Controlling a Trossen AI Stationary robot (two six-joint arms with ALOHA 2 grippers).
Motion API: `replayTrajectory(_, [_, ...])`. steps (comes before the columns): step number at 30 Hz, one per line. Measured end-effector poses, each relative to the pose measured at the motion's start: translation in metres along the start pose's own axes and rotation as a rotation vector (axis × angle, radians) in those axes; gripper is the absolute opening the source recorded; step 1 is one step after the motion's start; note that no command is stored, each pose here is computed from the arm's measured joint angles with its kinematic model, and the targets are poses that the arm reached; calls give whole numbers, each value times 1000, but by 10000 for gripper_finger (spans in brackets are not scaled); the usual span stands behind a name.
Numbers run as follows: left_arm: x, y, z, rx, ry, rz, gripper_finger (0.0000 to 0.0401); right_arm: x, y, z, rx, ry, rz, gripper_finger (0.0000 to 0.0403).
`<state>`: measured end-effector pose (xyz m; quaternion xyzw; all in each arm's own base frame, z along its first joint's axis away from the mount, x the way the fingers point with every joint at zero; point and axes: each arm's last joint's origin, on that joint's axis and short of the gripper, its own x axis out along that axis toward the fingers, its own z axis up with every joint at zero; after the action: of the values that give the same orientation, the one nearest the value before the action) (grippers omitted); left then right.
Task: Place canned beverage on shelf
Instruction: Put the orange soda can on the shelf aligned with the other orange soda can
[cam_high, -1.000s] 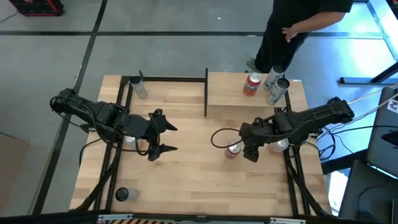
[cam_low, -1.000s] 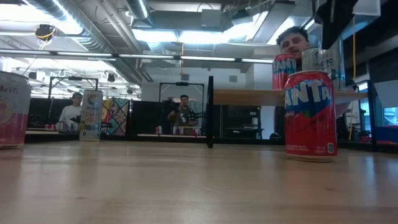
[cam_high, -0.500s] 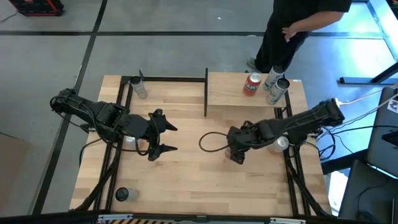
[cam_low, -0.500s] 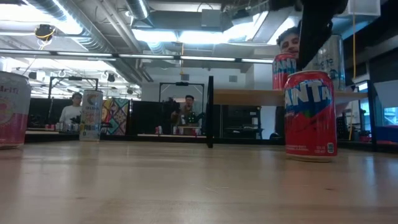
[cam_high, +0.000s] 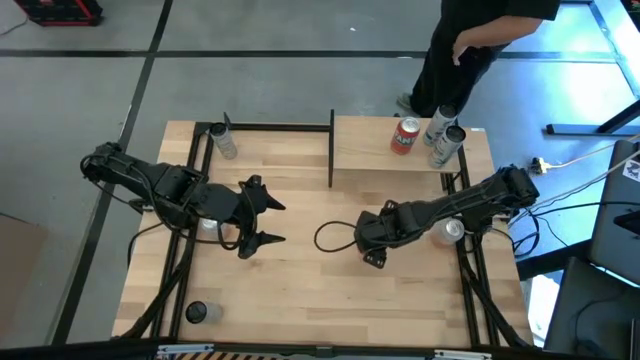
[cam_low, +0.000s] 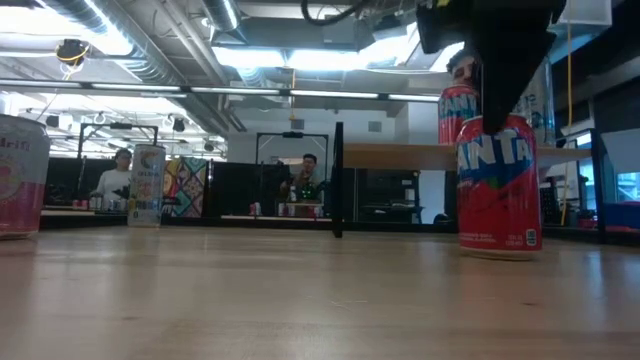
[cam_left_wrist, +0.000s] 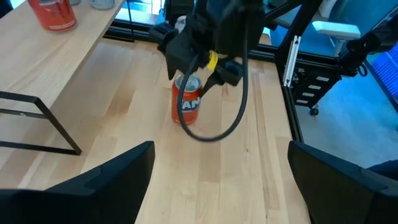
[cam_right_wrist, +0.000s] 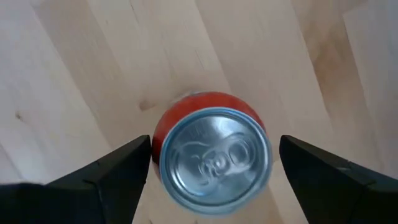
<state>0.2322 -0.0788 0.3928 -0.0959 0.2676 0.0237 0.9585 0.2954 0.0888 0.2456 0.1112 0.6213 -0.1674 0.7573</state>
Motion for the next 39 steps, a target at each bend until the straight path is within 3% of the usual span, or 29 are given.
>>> replayTrajectory(5, [0, 0, 1, -4, -9, -4, 357, 18, 6, 2, -54, 57, -25, 338])
replayTrajectory(10, [0, -1, 1, -8, -9, -5, 357, 20, 7, 3, -83, 63, -28, 276])
replayTrajectory(14, [0, -1, 1, -21, -10, -5, 357, 12, 3, -1, -111, 77, -36, 274])
replayTrajectory(24, [0, -1, 1, -23, -13, -7, 357, -57, -14, -2, -194, -17, 42, 274])
replayTrajectory(34, [0, 0, 1, -23, -14, -3, 357, -117, -48, 12, -230, -34, -3, 274])
replayTrajectory(39, [0, 0, 1, -22, -14, -3, 357, -148, -77, 23, -200, -136, -34, 274])
